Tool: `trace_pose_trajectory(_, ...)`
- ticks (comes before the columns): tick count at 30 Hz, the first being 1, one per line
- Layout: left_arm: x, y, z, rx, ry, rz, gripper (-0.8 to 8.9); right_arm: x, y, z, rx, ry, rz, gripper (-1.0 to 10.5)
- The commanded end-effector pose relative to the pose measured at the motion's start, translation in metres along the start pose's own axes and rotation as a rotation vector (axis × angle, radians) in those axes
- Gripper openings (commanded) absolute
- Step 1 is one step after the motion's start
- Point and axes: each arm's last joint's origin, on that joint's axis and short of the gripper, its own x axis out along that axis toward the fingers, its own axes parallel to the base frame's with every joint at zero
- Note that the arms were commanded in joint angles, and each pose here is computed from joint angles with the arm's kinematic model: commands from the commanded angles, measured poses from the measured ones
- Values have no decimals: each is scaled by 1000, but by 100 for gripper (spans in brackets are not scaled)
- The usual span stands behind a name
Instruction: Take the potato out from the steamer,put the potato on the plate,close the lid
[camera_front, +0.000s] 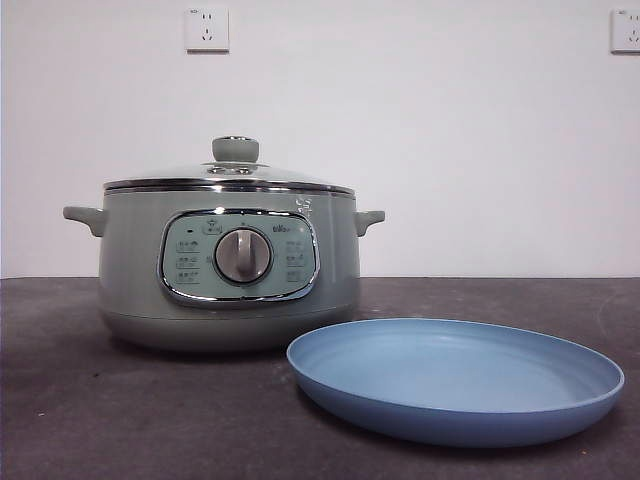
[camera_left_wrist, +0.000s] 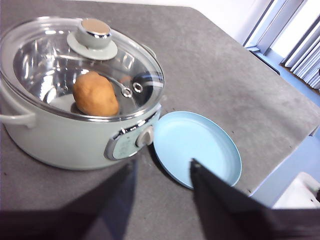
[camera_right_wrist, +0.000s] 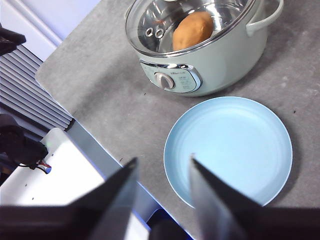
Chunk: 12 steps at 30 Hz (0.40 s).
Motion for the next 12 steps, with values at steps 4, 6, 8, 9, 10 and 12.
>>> trace_pose_trajectory(4, 0, 0, 5, 23, -28, 9, 691, 0, 1, 1, 8, -2, 3, 662)
trace_pose_trajectory(6, 0, 0, 7, 23, -47, 11, 691, 0, 1, 1, 8, -2, 3, 662)
trace_pose_trajectory(8, 1, 1, 10, 18, -64, 11, 690, 0, 1, 1, 8, -2, 2, 662)
trace_pose_trajectory(9, 2, 3, 13, 13, -71, 12, 690, 0, 0, 1, 8, -2, 2, 662)
trace_pose_trajectory(10, 3, 4, 15, 16, -75, 12, 690, 0, 0, 1, 8, -2, 2, 662)
trace_pose_trajectory(12, 4, 5, 23, 20, -76, 8, 690, 0, 0, 1, 8, -2, 2, 662)
